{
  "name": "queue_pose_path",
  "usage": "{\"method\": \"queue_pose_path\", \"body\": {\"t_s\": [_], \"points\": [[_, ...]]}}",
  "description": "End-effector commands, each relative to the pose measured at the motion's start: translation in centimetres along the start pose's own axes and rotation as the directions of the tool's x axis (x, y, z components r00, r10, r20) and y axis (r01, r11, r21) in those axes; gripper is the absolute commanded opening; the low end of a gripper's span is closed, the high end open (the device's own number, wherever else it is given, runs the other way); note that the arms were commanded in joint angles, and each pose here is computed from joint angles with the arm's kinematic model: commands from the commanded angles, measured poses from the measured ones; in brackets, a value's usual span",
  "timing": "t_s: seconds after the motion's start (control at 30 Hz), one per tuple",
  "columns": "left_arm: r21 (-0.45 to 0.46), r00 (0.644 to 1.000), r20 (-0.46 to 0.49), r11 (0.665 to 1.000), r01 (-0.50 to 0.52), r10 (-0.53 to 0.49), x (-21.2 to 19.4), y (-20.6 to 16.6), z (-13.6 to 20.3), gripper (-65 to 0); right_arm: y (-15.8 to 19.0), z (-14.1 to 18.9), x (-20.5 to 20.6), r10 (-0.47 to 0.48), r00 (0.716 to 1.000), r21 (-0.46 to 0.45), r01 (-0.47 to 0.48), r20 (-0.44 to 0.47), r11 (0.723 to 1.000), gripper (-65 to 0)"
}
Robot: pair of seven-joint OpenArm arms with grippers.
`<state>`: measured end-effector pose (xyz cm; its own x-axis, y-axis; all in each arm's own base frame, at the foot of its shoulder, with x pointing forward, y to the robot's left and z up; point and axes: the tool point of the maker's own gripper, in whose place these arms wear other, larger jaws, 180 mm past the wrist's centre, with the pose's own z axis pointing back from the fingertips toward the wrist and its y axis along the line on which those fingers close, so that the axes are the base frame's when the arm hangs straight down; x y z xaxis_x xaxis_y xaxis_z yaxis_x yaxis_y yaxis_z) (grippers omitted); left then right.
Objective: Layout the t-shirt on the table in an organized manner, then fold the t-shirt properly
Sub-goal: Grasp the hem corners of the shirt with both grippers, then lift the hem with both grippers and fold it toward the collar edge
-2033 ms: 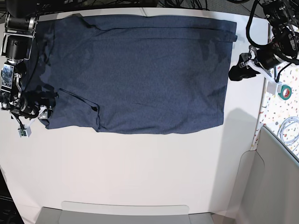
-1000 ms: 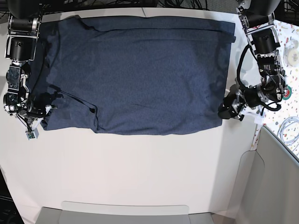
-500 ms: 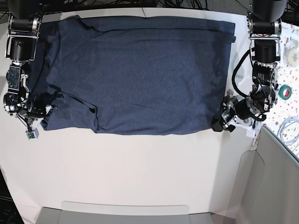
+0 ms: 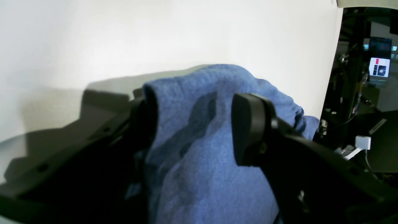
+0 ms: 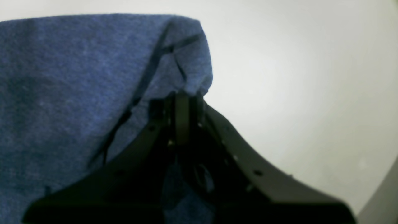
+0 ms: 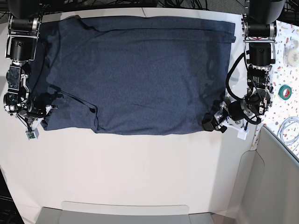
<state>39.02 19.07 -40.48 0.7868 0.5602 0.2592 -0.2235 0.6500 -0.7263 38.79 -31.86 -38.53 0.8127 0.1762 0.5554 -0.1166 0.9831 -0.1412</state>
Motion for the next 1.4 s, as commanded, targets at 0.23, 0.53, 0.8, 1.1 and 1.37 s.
{"method": "queue_pose_path", "body": {"t_s": [0.23,0.53,0.8,1.1,1.37], "points": [[-0.037,0.996,0.015,0.995,0.09,-0.09,0.9,-0.6,0.7,-37.9,-0.1,0.1,0.2,0.0,1.0,0.002,0.0,-0.005,1.0,-65.0],[-0.073,0.994,0.088,0.994,0.077,-0.07,2.8,-0.6,2.1,-64.7,0.7,-0.2,-0.3,-0.006,1.0,0.017,0.006,-0.012,1.0,-65.0],[-0.104,0.981,0.193,0.994,0.015,0.005,5.4,0.1,4.5,-63.6,-0.8,0.4,0.1,-0.066,0.998,-0.001,0.066,0.02,0.998,-65.0],[-0.109,0.998,0.064,0.993,0.037,-0.031,3.1,-0.3,4.5,-63.6,-2.8,1.4,0.5,-0.124,0.991,-0.03,0.126,0.057,0.992,-65.0],[-0.108,0.955,0.107,0.952,0.288,-0.277,0.9,-4.1,7.5,-63.7,-1.8,3.0,0.7,-0.052,0.993,-0.045,0.057,0.105,0.997,-65.0]]}}
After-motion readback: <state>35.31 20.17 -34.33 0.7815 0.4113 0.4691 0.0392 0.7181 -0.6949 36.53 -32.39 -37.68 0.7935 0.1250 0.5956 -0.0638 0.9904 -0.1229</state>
